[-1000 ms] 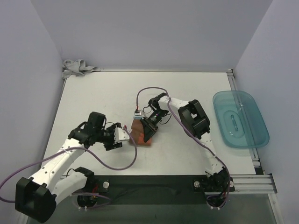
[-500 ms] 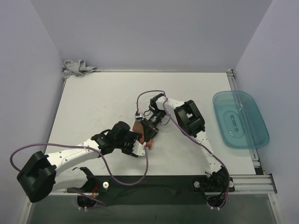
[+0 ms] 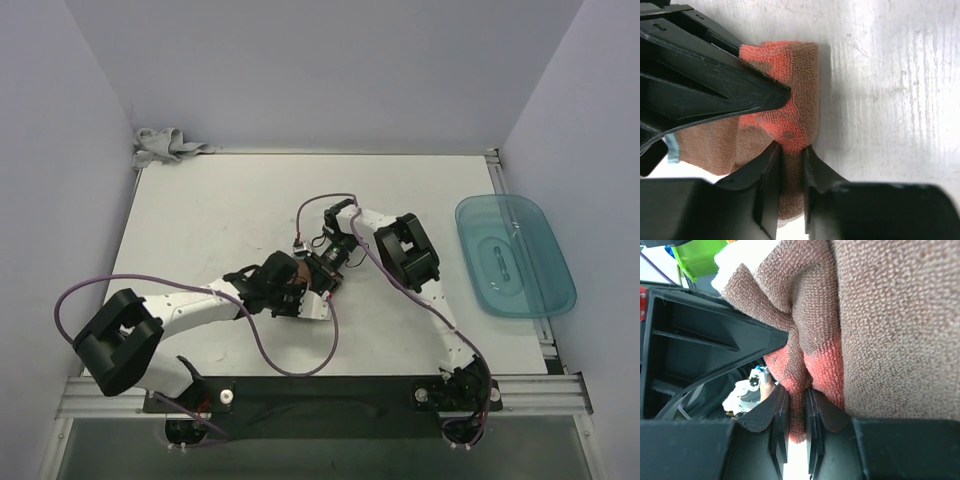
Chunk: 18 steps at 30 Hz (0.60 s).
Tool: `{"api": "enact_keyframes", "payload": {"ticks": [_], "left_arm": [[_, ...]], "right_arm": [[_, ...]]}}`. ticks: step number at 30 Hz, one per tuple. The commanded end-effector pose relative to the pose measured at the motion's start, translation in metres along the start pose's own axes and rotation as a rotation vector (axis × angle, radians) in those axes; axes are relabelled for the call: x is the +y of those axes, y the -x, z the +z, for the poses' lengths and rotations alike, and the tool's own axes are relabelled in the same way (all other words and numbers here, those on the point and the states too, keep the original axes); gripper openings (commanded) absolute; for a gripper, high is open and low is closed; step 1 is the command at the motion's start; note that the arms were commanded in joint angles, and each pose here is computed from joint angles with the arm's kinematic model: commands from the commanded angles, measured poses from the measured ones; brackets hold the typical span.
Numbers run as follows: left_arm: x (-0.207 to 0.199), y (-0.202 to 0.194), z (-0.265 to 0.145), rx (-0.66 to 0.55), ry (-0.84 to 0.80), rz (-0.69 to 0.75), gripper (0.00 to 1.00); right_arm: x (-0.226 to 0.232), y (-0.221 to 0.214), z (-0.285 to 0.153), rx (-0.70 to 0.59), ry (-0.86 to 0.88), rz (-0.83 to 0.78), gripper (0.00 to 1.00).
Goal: Roll the towels
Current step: Roll the towel
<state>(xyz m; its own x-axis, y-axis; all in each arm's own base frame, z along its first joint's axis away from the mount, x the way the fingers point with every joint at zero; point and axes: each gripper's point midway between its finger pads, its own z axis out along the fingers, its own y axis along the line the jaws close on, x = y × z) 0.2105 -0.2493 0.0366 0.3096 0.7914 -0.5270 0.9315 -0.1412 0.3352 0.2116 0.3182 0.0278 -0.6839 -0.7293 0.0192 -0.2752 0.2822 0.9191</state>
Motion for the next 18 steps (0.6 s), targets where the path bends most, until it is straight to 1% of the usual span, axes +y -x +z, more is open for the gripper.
{"api": "enact_keyframes", "payload": {"ticks": [1, 2, 4, 5, 8, 11, 13, 18], "left_arm": [[-0.039, -0.013, 0.006, 0.089, -0.193, -0.157, 0.19], [-0.053, -0.016, 0.003, 0.112, -0.261, -0.189, 0.16], [-0.058, -0.014, 0.003, 0.123, -0.315, -0.23, 0.13], [-0.065, -0.014, 0.0, 0.127, -0.351, -0.25, 0.1], [-0.073, -0.016, -0.003, 0.153, -0.406, -0.305, 0.08], [-0.08, -0.013, -0.008, 0.177, -0.482, -0.397, 0.07], [-0.084, -0.009, -0.01, 0.167, -0.531, -0.465, 0.07], [-0.075, -0.013, -0.019, 0.162, -0.596, -0.589, 0.11]], "right_arm": [[-0.026, -0.002, -0.005, 0.036, -0.095, -0.029, 0.07], [-0.025, -0.002, -0.008, 0.032, -0.103, -0.035, 0.14], [-0.022, -0.001, -0.013, 0.024, -0.133, -0.057, 0.22], [-0.021, -0.001, -0.018, 0.012, -0.147, -0.063, 0.28], [-0.017, 0.002, -0.034, -0.036, -0.227, -0.099, 0.37], [-0.009, 0.006, -0.059, -0.095, -0.318, -0.141, 0.41], [0.001, 0.009, -0.078, -0.143, -0.368, -0.174, 0.44], [0.012, 0.0, -0.116, -0.225, -0.483, -0.194, 0.47]]}}
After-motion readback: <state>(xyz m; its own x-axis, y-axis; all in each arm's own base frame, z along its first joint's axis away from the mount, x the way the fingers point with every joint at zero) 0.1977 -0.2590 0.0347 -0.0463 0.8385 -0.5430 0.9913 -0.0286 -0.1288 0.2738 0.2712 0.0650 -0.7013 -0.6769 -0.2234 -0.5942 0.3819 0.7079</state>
